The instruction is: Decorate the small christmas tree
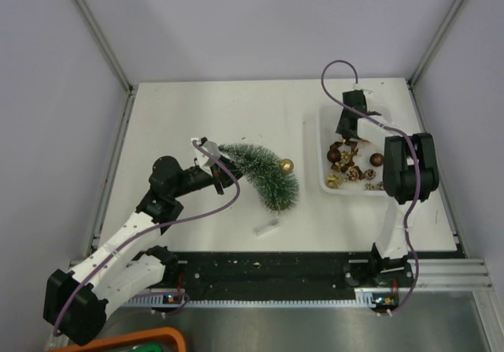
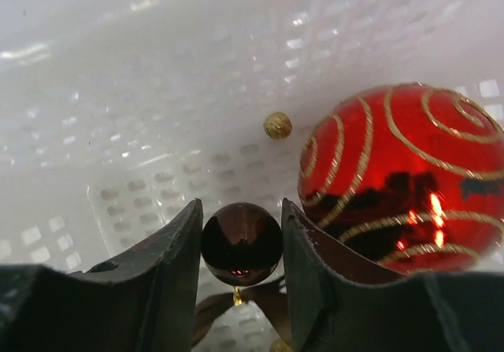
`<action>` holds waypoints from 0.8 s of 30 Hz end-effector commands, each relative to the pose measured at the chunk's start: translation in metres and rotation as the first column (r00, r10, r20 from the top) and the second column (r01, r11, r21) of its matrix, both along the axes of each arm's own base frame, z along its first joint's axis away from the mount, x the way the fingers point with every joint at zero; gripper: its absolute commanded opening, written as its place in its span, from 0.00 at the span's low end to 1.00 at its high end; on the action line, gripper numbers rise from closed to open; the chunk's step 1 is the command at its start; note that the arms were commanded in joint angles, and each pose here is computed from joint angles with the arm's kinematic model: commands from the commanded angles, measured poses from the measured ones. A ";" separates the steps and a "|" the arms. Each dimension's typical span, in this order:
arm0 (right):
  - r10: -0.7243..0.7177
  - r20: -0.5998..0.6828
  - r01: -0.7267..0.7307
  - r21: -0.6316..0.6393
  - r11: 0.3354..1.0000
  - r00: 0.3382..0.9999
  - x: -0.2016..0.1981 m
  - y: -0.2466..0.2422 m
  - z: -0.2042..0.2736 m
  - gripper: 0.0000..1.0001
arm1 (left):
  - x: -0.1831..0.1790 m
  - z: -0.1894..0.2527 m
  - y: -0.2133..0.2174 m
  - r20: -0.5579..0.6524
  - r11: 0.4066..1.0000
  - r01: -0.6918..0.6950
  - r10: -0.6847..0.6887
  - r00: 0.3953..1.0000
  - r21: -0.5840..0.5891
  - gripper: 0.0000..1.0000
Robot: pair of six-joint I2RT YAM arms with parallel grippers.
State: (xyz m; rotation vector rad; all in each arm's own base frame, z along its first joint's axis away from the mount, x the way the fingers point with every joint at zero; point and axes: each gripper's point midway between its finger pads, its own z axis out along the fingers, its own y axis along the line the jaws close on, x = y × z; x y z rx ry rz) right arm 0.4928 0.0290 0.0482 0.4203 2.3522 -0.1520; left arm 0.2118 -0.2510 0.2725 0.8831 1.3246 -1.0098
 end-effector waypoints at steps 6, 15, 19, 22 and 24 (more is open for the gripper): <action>0.022 0.256 -0.077 0.207 0.975 0.967 -0.020 0.033 0.116 0.22 | -0.005 -0.006 0.000 -0.033 1.000 0.020 -0.020 0.999 0.008 0.00; 0.128 0.560 -0.424 0.437 0.793 0.818 -0.067 0.103 0.254 0.22 | -0.004 -0.001 -0.002 -0.015 1.000 0.029 -0.029 0.999 0.008 0.00; 0.190 0.636 -0.546 0.427 0.721 0.748 -0.096 0.138 0.294 0.22 | -0.004 -0.001 -0.002 -0.010 0.999 0.033 -0.033 0.999 0.010 0.00; 0.237 0.689 -0.634 0.404 0.659 0.685 -0.119 0.168 0.323 0.22 | -0.004 -0.002 -0.002 -0.017 0.999 0.033 -0.033 0.999 0.011 0.00; 0.266 0.719 -0.685 0.383 0.620 0.642 -0.135 0.186 0.342 0.22 | -0.004 -0.001 -0.002 -0.014 0.999 0.035 -0.035 0.999 0.010 0.00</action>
